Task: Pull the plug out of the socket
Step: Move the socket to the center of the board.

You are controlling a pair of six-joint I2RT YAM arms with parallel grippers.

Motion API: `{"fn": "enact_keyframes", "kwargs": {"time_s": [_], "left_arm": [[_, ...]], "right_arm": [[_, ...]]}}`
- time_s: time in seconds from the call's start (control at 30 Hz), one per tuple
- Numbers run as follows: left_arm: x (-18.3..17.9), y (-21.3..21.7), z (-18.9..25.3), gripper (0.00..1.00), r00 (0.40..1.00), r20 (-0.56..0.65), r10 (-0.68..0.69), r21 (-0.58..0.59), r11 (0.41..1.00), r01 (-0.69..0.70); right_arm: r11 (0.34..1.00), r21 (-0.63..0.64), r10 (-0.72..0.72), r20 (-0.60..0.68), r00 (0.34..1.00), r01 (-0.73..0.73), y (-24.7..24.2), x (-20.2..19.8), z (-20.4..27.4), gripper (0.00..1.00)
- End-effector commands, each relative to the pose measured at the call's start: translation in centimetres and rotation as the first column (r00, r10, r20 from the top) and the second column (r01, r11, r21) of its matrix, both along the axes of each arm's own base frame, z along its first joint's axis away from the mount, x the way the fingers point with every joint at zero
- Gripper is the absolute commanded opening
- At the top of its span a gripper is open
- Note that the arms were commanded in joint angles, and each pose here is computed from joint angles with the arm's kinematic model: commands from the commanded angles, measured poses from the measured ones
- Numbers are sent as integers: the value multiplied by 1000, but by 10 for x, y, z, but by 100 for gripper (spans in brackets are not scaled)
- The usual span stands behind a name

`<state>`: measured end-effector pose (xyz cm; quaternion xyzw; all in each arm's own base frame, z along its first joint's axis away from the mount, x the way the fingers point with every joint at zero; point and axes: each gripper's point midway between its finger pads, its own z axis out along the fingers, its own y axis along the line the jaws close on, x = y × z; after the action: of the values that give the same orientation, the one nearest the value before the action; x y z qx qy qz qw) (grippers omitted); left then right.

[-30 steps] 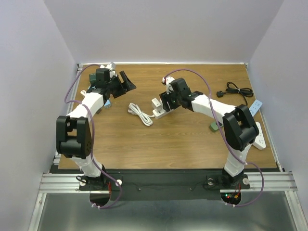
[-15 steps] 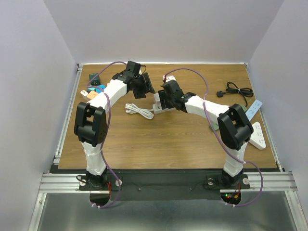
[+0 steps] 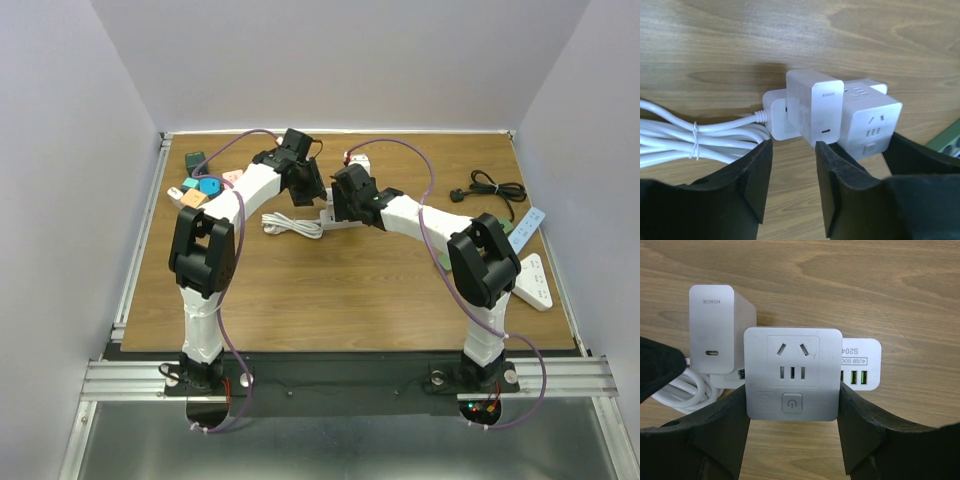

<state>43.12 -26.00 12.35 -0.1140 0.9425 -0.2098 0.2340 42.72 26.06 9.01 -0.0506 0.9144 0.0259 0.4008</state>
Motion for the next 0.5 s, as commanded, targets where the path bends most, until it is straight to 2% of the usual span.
{"fn": "enact_keyframes", "kwargs": {"time_s": [0.0, 0.1, 0.23, 0.4, 0.43, 0.47], "left_arm": [[8, -2, 3, 45, 999, 52, -10, 4, 1000, 10], [9, -5, 0, 39, 998, 67, -12, -13, 1000, 13], [9, -6, 0, 38, 997, 73, -6, -20, 1000, 8], [12, -13, 22, 36, 989, 146, -24, -47, 998, 31], [12, -16, 24, 31, 988, 151, -36, -58, 997, 45], [14, -17, 23, 19, 987, 154, -47, -54, 997, 56]], "right_arm": [[997, -73, -4, -177, 984, -9, -18, -27, -47, 0], [998, -64, 7, -183, 983, -19, -16, -29, -47, 0], [998, -57, 17, -194, 981, -29, -15, -31, -48, 0], [998, -60, 17, -194, 981, -29, -15, -30, -50, 0], [998, -62, 20, -195, 981, -32, -14, -31, -50, 0], [997, -64, 20, -195, 981, -33, -14, -30, -51, 0]]}}
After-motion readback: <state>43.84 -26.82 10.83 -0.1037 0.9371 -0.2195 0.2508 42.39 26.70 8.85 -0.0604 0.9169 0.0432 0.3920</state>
